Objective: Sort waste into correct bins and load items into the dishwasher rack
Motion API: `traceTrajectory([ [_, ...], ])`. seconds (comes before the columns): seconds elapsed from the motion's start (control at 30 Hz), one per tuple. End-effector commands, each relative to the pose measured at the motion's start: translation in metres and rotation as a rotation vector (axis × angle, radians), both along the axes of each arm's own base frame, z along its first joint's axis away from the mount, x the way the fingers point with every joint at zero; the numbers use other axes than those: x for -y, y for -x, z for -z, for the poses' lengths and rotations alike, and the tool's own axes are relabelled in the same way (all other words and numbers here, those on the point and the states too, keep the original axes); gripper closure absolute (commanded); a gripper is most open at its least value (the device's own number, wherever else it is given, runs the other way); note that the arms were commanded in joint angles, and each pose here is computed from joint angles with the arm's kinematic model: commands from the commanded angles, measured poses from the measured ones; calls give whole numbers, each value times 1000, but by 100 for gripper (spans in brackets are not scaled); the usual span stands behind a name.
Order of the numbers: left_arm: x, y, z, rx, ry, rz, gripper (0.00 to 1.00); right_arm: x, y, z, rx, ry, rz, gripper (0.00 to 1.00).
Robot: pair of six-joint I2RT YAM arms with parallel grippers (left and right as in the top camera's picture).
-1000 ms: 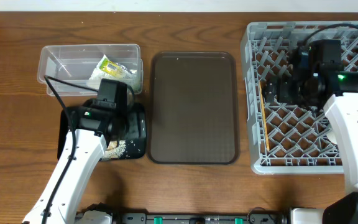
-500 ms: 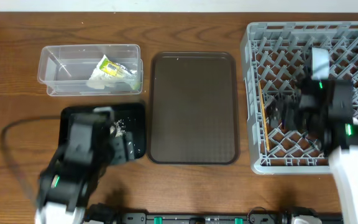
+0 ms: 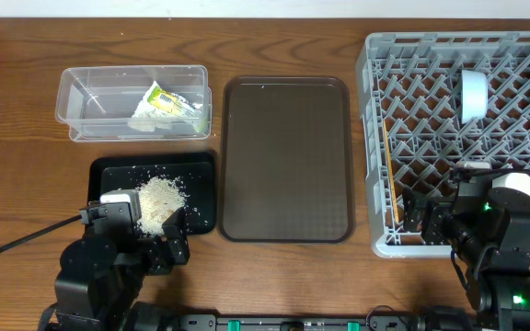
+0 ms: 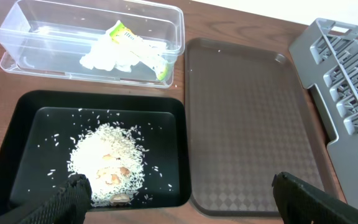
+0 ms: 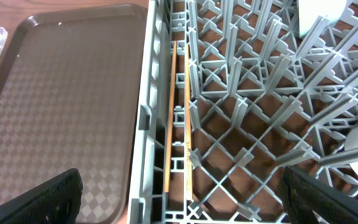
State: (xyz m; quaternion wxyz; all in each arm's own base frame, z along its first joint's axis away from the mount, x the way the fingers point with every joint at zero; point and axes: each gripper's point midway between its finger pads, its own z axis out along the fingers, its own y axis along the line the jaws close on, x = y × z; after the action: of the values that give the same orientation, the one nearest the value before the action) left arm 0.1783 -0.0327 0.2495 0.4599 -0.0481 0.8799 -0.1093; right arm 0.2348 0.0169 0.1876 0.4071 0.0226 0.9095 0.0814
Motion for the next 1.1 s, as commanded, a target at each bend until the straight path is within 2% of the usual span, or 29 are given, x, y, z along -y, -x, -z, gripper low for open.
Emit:
traceTrajectory([
  [0.0,-3,0,5,-8,-20,-7,4,2,2,5,-16,7,7,1],
  [1.07,-3,0,5,-8,-20,-7,3,2,4,7,-26,7,7,1],
])
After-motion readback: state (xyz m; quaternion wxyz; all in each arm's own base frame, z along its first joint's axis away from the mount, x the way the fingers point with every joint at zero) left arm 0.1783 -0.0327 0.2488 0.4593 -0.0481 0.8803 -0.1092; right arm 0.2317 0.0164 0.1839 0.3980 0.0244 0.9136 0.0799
